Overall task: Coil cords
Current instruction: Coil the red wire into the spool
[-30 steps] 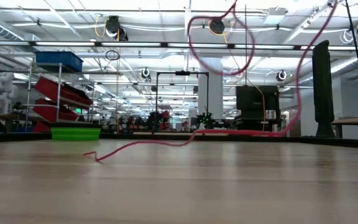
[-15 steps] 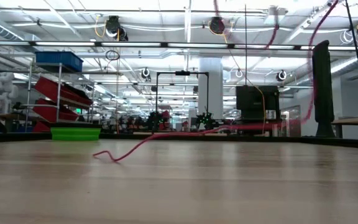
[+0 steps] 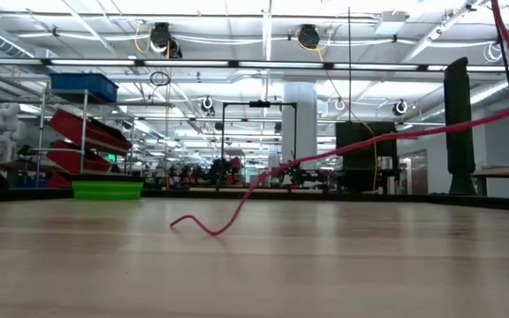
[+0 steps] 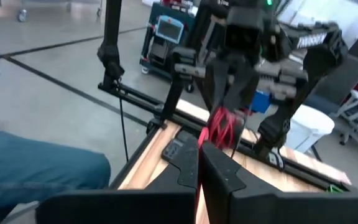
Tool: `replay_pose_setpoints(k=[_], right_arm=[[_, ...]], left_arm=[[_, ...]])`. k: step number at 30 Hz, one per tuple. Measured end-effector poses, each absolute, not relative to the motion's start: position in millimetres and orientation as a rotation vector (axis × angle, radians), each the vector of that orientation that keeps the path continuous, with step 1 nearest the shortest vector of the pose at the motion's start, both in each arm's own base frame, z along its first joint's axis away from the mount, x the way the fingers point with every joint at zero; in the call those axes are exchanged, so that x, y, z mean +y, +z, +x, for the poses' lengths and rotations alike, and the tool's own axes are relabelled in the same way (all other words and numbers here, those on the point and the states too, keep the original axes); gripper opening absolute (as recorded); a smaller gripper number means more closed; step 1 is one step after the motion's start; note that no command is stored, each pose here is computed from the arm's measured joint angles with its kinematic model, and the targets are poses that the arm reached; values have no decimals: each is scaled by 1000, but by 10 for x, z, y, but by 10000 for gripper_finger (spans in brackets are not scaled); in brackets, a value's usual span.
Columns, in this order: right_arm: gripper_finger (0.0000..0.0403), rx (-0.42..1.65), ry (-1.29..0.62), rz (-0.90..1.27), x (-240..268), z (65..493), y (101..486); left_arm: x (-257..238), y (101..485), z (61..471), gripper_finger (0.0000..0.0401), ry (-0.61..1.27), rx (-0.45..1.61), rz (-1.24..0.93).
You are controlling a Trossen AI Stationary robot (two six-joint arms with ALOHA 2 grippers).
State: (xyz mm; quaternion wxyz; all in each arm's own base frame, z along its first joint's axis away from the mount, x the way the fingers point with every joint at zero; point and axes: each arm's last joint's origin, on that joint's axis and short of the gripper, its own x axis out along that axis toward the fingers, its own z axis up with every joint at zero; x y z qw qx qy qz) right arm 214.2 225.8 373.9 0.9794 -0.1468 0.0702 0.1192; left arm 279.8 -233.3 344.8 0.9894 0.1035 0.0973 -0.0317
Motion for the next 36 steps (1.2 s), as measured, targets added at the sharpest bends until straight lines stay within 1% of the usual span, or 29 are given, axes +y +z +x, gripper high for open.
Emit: replay_pose_setpoints(k=[5,9,13,16,28,32,36], right_arm=[[0,101,241,-339,2317,2201,3725],[0,64,232,-376,2348,2281,3708],[0,64,217,-399,2337,2351,3677],[0,74,202,-409,2312,2417,3644],[0,106,147,-432,2184,2615,3567],[0,109,202,-431,2182,2680,3522],[0,130,210,-439,2167,2765,3447]], left_arm=[[-2254,3350,2975,0,-167,232,165],[-2199,3262,3106,0,-215,255,157],[-2161,3191,3203,0,-275,275,137],[-2163,3187,3252,0,-323,250,113],[-2220,3170,3276,0,-459,229,93],[-2232,3188,3287,0,-474,196,97],[-2258,3212,3283,0,-517,152,144]])
